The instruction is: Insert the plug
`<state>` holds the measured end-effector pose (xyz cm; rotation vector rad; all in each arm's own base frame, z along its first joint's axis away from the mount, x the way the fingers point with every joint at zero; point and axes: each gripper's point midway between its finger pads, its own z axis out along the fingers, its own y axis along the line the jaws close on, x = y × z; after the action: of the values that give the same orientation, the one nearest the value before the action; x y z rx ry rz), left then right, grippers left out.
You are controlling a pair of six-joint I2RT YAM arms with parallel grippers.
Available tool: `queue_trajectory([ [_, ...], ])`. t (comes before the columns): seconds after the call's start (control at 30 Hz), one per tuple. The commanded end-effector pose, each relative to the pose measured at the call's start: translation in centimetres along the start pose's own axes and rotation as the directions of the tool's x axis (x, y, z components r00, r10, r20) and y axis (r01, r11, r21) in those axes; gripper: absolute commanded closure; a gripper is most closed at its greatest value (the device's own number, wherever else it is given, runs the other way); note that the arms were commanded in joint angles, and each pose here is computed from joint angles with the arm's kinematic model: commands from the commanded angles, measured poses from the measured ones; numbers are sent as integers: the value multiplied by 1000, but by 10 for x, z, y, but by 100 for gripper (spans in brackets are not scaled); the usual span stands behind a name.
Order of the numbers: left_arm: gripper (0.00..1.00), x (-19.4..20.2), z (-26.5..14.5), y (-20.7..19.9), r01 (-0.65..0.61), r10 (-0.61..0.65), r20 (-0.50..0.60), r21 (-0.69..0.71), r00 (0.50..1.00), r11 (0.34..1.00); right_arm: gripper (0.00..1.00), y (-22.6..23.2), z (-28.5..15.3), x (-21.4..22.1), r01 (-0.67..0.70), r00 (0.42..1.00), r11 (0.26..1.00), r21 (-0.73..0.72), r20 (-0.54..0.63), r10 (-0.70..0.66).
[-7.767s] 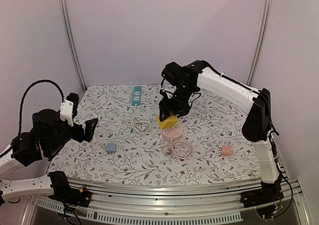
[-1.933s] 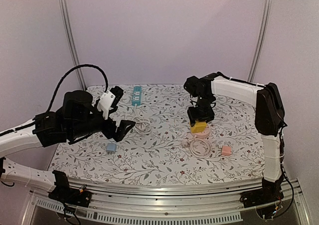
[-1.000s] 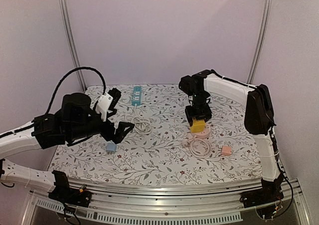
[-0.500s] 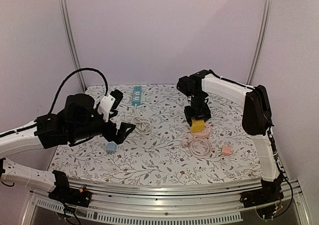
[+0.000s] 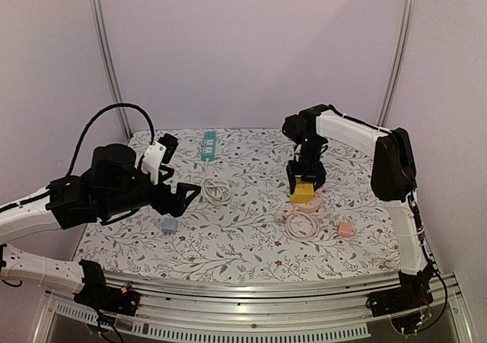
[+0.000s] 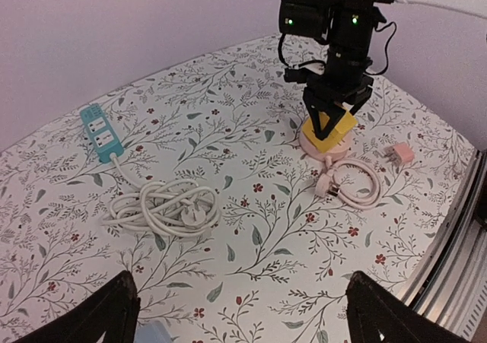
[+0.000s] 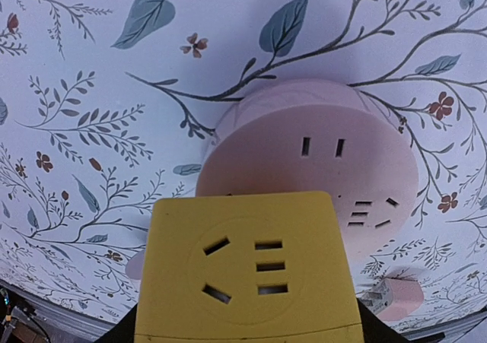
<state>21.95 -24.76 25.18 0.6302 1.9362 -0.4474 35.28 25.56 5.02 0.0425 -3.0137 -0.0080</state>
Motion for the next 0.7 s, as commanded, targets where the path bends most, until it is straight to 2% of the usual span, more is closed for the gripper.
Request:
queue_trajectory([
  [0.0,6,10,-8,2,41,-41,-9,-10,999,999,100,-66,177,78,-21,889,947,319,-428,164],
  [0.2,6,18,-13,7,34,-35,-25,-37,999,999,100,-83,190,81,52,899,913,406,-416,134],
  [0.33,6,16,-15,9,42,-43,-20,-47,999,998,99,-73,178,65,33,919,931,364,-377,115],
  [0.4,7,15,-16,9,50,-50,-16,-49,999,998,92,-65,165,52,17,936,943,332,-337,102],
  [0.53,7,14,-14,7,58,-59,-13,-48,998,997,67,-48,138,36,-9,955,970,243,-286,80],
  [0.67,6,14,-10,4,43,-43,-19,-44,999,998,61,-41,111,24,-32,970,981,193,-230,77],
])
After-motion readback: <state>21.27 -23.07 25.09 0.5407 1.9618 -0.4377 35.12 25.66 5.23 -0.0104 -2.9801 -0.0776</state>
